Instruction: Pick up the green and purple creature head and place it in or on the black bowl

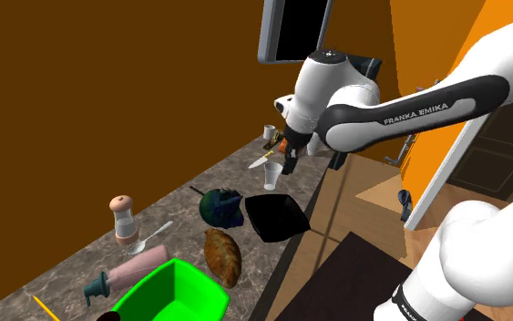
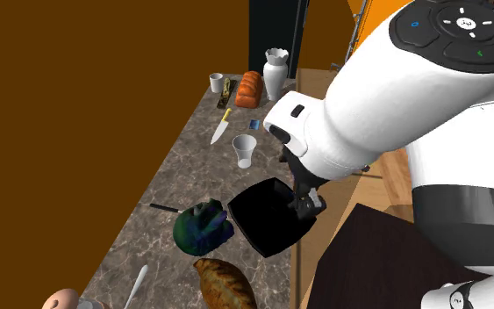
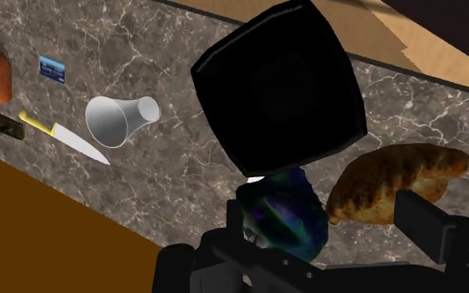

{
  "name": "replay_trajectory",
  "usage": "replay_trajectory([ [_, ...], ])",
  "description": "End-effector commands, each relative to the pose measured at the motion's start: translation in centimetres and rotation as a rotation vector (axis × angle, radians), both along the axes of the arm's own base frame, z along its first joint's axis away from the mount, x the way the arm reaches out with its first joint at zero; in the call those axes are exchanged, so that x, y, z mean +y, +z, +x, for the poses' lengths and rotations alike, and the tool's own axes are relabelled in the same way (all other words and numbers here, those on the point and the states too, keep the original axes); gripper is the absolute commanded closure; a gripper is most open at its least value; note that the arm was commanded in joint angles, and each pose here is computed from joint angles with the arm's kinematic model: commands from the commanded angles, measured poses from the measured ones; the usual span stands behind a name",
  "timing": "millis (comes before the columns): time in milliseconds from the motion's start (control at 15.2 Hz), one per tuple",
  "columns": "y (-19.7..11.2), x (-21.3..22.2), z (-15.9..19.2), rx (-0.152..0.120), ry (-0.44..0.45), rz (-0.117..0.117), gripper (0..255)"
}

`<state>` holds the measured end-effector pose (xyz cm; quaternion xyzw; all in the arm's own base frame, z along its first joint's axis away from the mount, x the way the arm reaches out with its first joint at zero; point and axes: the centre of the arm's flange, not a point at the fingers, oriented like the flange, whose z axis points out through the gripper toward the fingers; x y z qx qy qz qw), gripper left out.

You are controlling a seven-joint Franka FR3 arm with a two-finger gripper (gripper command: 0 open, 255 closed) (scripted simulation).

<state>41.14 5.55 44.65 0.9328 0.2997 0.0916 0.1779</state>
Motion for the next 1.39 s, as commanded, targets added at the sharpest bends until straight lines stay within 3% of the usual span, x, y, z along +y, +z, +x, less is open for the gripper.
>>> replay_trajectory([
  [0,-2.3,0.7,1.4,-0.006,0.075,-0.045,0],
  [1122,-23.1,6.1,9.6,-0.046,0.666,-0.426,0],
  [1188,-24.1,6.3,9.9,-0.048,0.694,-0.444,0],
  [1320,-24.9,5.9,10.5,-0.048,0.694,-0.444,0],
])
